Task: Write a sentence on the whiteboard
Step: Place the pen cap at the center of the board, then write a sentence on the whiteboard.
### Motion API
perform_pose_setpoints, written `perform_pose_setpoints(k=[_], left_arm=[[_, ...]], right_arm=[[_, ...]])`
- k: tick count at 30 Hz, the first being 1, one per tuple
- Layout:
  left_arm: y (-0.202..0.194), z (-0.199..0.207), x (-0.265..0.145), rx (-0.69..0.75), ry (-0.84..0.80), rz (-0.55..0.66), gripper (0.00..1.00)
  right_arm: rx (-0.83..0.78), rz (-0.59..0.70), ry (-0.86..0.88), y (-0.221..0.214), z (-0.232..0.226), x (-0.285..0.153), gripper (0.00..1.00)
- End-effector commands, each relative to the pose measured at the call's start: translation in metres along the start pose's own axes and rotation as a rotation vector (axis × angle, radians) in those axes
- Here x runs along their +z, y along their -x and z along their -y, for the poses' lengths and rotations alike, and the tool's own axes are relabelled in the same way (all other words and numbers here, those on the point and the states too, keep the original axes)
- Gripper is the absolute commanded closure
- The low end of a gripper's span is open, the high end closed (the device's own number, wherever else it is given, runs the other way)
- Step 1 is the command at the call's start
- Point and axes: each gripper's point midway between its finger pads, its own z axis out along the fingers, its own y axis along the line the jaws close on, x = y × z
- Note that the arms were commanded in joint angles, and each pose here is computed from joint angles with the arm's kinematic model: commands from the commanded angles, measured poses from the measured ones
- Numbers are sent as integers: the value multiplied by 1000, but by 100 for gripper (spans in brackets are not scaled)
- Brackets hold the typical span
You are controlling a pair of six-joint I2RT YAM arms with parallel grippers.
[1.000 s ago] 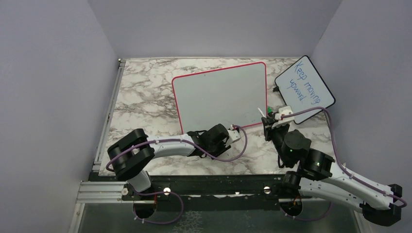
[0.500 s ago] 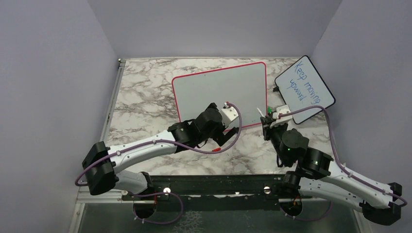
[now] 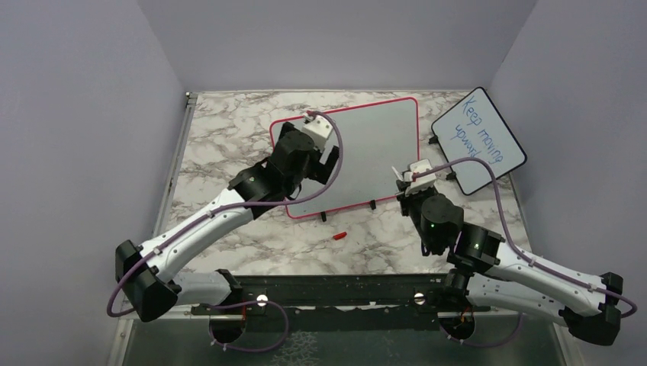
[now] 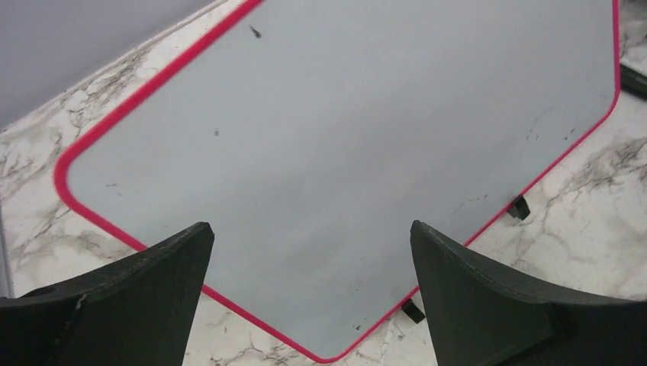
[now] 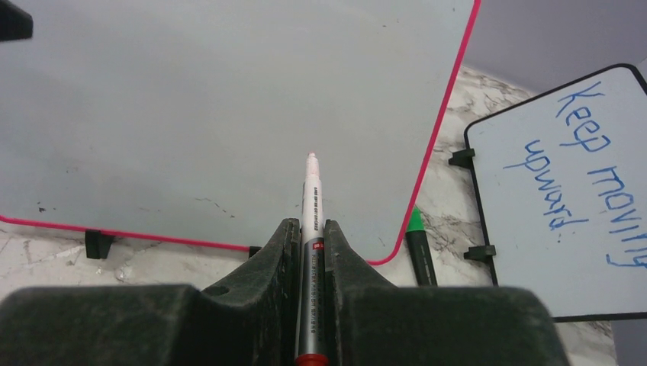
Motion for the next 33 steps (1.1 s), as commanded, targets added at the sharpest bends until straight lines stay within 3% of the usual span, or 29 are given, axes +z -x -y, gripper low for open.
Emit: perform_pose_setpoints(k=[1,6,10,20,27,30,33], left_arm=[[35,-40,-16,-196,-19,126,1],[40,-94,-12,-302,20,143,1],[46,-119,-7,-400,-44,197,2],[29,-146,15,-525,-319,254,4],[4,-162,37,-596,-347,202,3],[4,-149,36,-574,-449,229,17],[6,-141,37,-582,-517,254,23]], right_arm=[[43,67,40,32,-11,5,99],[44,60,85,36,-25,10,99],[44,67,117,38,-35,13,99],[63,92,178,47,-50,16,99],[39,88,208,44,-62,22,99],[41,82,217,45,-66,24,99],[28,77,236,42,-70,24,99]])
